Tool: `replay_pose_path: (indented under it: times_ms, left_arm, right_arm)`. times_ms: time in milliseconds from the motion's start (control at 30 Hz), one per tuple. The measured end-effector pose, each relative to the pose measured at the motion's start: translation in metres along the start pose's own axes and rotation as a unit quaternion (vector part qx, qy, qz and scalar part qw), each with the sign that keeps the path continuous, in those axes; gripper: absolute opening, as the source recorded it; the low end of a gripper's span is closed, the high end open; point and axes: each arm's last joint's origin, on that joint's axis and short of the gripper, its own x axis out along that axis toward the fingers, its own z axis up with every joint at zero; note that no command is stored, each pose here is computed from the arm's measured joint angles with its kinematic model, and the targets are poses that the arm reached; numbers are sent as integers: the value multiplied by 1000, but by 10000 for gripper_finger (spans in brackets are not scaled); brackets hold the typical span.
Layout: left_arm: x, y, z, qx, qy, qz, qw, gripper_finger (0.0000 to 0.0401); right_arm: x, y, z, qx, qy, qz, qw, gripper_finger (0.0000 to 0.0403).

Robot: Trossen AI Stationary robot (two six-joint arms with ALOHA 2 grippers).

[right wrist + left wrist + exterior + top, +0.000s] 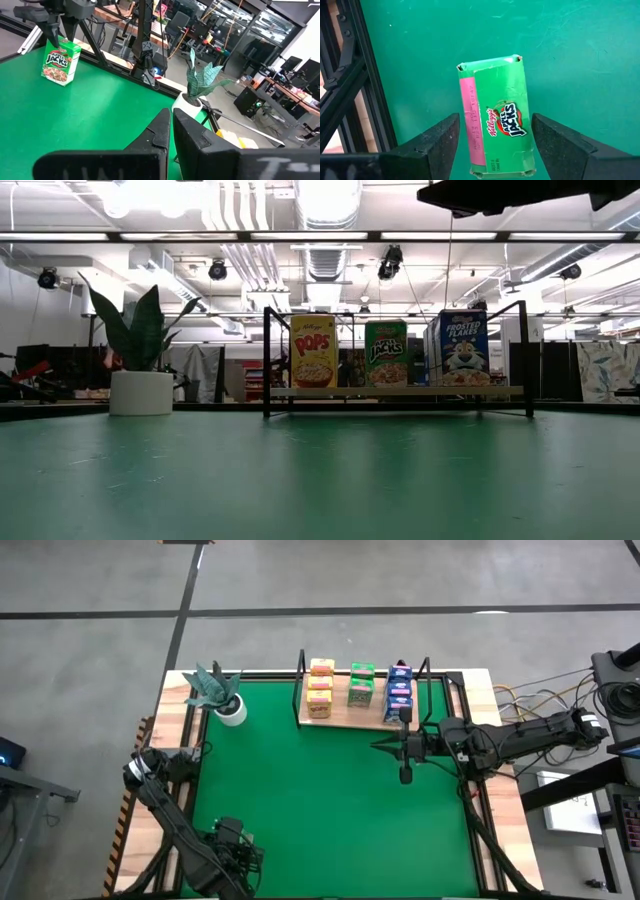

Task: Stack cereal on shelf
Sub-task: Put the green cereal box on the shelf

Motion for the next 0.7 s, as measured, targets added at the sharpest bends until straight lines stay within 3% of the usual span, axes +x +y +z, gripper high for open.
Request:
replay_pose_path:
  times_ms: [533, 700]
  left_arm:
    - [0, 0, 0, 0, 0, 0, 1000, 230]
    - [0, 0, 0, 0, 0, 0, 1000, 207]
  right_arm:
    - [0, 0, -1, -1, 3, 2, 1000, 12]
    - [0, 1, -1, -1, 8, 4, 1000, 12]
